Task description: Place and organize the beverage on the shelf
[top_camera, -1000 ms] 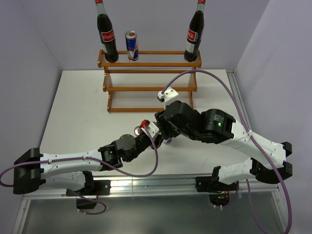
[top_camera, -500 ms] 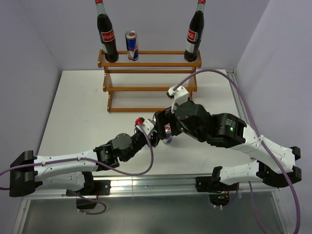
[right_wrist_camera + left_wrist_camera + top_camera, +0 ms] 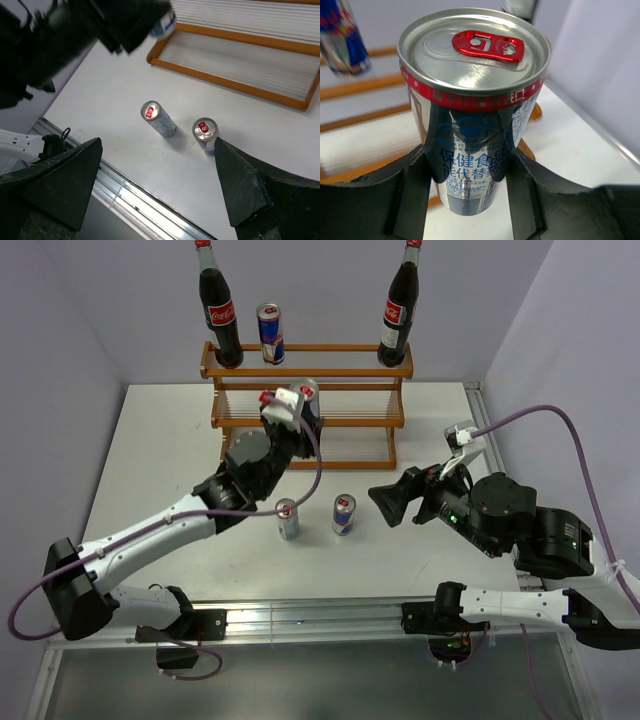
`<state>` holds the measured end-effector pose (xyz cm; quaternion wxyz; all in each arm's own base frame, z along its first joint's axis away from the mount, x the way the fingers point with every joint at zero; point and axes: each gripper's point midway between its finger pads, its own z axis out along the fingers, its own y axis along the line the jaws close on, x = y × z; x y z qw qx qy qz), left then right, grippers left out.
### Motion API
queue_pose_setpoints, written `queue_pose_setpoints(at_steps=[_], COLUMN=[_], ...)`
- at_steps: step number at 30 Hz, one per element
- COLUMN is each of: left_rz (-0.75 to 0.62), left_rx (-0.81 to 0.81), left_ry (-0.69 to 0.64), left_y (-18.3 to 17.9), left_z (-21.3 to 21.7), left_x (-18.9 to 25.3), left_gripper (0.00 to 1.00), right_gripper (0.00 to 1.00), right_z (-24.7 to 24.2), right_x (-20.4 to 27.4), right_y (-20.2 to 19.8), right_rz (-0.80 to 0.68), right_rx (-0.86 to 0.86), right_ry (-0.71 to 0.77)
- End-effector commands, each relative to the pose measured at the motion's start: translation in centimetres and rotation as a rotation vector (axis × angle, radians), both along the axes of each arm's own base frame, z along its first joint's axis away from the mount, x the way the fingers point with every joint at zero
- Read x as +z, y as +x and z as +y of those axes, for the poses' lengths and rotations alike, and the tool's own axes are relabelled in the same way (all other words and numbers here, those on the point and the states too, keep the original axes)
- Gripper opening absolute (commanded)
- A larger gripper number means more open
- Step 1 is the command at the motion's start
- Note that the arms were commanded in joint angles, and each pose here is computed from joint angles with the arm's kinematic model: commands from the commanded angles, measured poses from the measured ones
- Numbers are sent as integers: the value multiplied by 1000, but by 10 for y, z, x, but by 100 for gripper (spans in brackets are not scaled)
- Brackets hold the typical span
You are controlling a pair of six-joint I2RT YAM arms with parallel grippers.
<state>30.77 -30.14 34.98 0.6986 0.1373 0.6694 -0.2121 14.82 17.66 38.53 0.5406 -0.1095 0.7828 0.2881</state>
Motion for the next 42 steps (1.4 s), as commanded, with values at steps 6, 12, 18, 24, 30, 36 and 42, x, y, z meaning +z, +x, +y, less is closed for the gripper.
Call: queue_pose_setpoints(at_steps=[6,12,18,24,30,36,42], left_rz=[-97,-100,-86,-71,-58,-50,-40], left_rx=[154,220,284,299,310,307,315], left_ry=[-136,-141,-114,-102,-98,-94,-68], left_y=[82,139,183,207,215,224,230], left_z=[3,3,2,5,9,16,19], left_x=[94,114,107,92,77,64,52], left_gripper=[0,0,0,0,0,0,0], right_gripper=[100,100,100,100,100,100,100], right_z=[-1,-10,-17,-17,-13,-11,-7], right_x=[-16,-18,-18,-20,-25,-33,-33], right_y=[7,7,7,7,8,9,8], right_rz=[-2,-11,-18,-16,-12,2,3], right_rx=[-46,-63,-82,-82,-78,-78,-65], right_ry=[-1,5,7,1,-9,-41,-37])
